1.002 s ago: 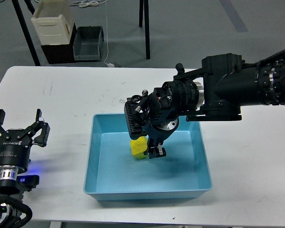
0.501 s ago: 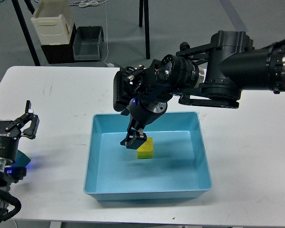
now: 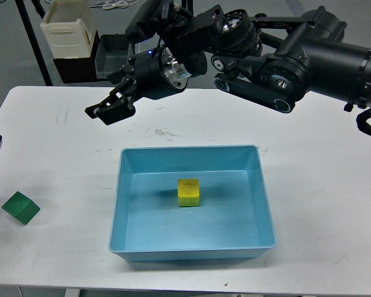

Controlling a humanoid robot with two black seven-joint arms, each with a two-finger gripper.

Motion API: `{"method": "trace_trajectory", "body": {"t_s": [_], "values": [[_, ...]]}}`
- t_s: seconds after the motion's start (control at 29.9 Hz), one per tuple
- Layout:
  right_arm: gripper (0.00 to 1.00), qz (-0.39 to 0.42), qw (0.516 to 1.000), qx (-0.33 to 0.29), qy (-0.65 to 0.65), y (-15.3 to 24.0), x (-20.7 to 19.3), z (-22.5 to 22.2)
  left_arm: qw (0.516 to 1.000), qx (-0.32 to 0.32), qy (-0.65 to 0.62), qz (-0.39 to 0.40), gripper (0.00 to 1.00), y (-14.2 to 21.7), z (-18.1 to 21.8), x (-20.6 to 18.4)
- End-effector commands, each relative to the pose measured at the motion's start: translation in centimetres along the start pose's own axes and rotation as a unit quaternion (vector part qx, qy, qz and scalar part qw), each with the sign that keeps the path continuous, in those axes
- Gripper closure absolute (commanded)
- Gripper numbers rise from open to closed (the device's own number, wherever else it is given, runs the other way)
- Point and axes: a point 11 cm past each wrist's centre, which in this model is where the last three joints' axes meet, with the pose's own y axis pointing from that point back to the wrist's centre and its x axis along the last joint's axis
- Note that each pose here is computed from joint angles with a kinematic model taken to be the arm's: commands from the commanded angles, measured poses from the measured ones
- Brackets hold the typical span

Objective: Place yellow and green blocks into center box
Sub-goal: 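Withdraw the right gripper up and away from the box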

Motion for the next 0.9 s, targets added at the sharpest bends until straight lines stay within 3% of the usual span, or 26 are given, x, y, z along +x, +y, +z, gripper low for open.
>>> {"method": "trace_trajectory", "body": {"t_s": [0.0, 0.13, 0.37, 0.5, 0.7, 0.87], "values": [[0.01, 0.017, 1.0, 0.024, -0.011, 0.3, 0.0, -1.1, 0.994, 0.036, -0.092, -0.046, 0.0, -0.6, 0.5, -1.2], [0.01, 0.021, 0.999, 0.019, -0.036, 2.5, -1.9, 0.0, 0.977, 0.07, -0.182, -0.083, 0.0, -1.1, 0.7, -1.9], [0.01, 0.11, 0.987, 0.007, -0.115, 8.4, -2.4, 2.4, 0.914, 0.112, -0.363, -0.144, 0.01, -2.8, 4.6, -4.0], [0.01, 0.196, 0.967, 0.001, -0.162, 11.6, -3.2, 3.6, 0.873, 0.109, -0.436, -0.189, 0.05, -4.8, 6.4, -7.1], [0.01, 0.284, 0.934, -0.018, -0.214, 16.2, -7.1, 3.8, 0.755, 0.093, -0.622, -0.187, 0.05, -6.6, 7.4, -8.4], [0.01, 0.333, 0.905, -0.049, -0.261, 20.6, -11.2, 3.7, 0.723, 0.068, -0.661, -0.189, 0.02, -6.9, 7.8, -9.8]]}}
